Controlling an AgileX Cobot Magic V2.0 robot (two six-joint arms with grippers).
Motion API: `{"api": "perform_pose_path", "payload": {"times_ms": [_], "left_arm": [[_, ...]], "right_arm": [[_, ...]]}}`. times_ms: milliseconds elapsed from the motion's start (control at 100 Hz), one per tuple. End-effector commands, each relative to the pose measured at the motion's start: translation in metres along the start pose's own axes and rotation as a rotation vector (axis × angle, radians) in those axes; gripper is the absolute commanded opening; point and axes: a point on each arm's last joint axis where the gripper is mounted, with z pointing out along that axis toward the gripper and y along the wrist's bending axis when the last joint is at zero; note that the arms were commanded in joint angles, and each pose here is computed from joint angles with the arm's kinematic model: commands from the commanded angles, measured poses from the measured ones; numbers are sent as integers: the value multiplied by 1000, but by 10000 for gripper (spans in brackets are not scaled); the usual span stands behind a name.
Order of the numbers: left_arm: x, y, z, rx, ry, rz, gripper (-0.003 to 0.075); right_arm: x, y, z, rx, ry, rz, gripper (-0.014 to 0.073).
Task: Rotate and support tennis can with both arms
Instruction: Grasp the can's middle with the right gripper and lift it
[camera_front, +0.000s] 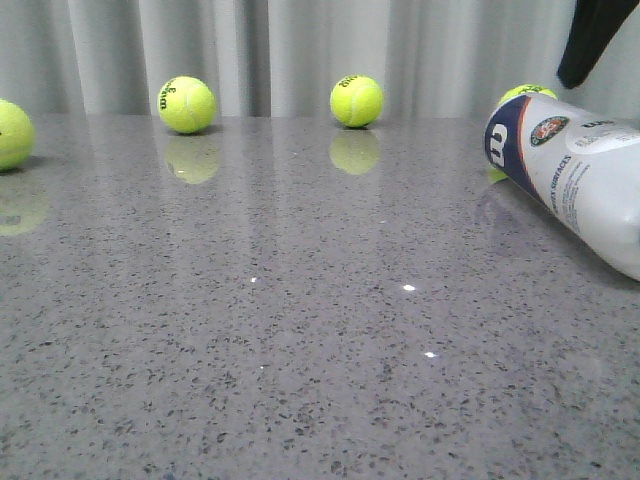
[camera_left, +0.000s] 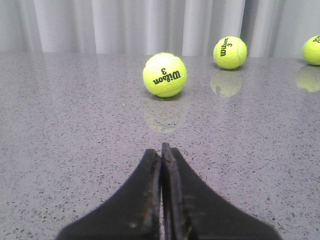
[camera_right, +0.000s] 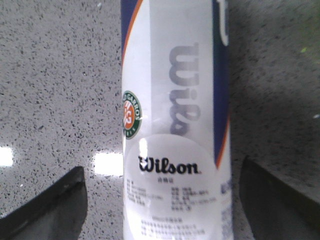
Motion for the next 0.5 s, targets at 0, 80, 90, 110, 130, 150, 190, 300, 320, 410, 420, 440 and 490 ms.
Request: {"api": "perform_pose_path", "payload": {"times_ms": [0,80,90,110,130,150,190,300,320,410,420,440,490], "left_arm": [[7,0,0,-3,-68,-8,-20],[7,0,0,-3,-68,-8,-20],[7,0,0,-3,-68,-8,-21],[7,0,0,-3,-68,-8,-20],[7,0,0,-3,-68,-8,-20],[7,0,0,-3,-68,-8,-20],[7,0,0,-3,-68,-8,-21],[7,0,0,-3,-68,-8,-20],[7,0,0,-3,-68,-8,-20],[7,0,0,-3,-68,-8,-21],[7,0,0,-3,-68,-8,-21],[7,0,0,-3,-68,-8,-21],[7,0,0,-3,-68,-8,-20]], "right_arm": [[-10,5,-2,-33,-34,20,614],[-12,4,12,-19,4,24,614],[-13,3,13,-17,6,24,614],[-13,3,17,-13,14,24,614],[-14,3,20,-10,22,25,614],[-14,2,23,-7,28,25,614],[-14,2,27,-2,39,26,614],[-16,0,37,6,63,30,614],[-16,0,38,7,66,30,614],[-16,0,40,9,73,31,596],[-16,0,40,9,73,31,591],[-16,0,40,9,73,31,571],[-16,0,40,9,74,31,507]]}}
